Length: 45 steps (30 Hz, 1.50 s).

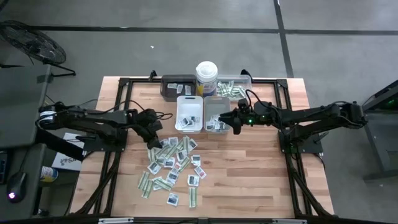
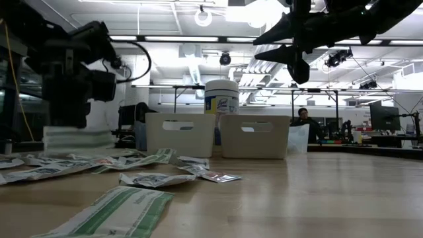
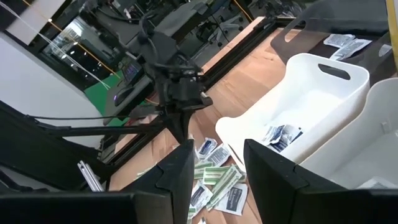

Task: Pick & Place First Aid Supplies
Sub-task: Put the band aid into the transparent bin

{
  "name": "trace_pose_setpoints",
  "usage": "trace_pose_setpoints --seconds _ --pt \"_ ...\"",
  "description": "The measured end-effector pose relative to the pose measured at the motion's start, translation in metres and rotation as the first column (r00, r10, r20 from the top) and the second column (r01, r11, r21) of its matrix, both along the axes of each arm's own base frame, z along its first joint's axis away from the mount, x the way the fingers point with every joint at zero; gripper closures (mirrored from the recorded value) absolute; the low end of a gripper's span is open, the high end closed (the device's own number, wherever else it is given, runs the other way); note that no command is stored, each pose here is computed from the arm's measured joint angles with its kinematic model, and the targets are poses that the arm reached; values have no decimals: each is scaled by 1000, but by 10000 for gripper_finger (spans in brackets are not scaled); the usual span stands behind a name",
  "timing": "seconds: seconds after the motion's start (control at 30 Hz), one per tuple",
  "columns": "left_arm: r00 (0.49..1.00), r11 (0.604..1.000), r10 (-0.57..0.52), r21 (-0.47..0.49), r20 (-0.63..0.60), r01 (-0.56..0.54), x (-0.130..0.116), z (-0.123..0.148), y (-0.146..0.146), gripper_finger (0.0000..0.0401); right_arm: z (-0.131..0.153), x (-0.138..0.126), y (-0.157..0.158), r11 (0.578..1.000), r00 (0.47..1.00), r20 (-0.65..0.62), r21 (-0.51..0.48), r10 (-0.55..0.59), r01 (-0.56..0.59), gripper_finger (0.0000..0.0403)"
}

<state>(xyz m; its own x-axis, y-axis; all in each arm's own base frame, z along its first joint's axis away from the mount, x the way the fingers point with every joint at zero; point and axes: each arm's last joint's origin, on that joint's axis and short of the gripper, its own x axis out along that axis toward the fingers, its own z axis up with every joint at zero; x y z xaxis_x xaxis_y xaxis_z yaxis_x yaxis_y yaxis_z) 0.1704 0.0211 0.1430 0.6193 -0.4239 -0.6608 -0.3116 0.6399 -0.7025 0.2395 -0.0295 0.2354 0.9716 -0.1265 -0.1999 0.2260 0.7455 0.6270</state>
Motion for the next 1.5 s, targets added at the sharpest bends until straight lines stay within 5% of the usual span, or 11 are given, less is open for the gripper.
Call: trace_pose_setpoints --seconds 0.47,0.67,0.97,1.23,1.5 --pt "959 993 71 72 274 -94 -4 37 1 401 0 0 0 1000 1000 5 26 -5 5 269" --pt "849 972 116 119 515 -205 6 60 6 401 2 0 0 1000 1000 26 10 -3 2 269" --pt "660 883 98 241 745 -403 11 85 12 401 10 8 4 998 988 152 -64 14 -4 269" --pt "593 857 34 282 804 -431 13 97 13 401 11 44 11 981 976 217 -193 29 14 262" --pt "568 854 -32 318 823 -412 14 108 12 401 24 107 -5 967 978 191 -253 80 -30 184"
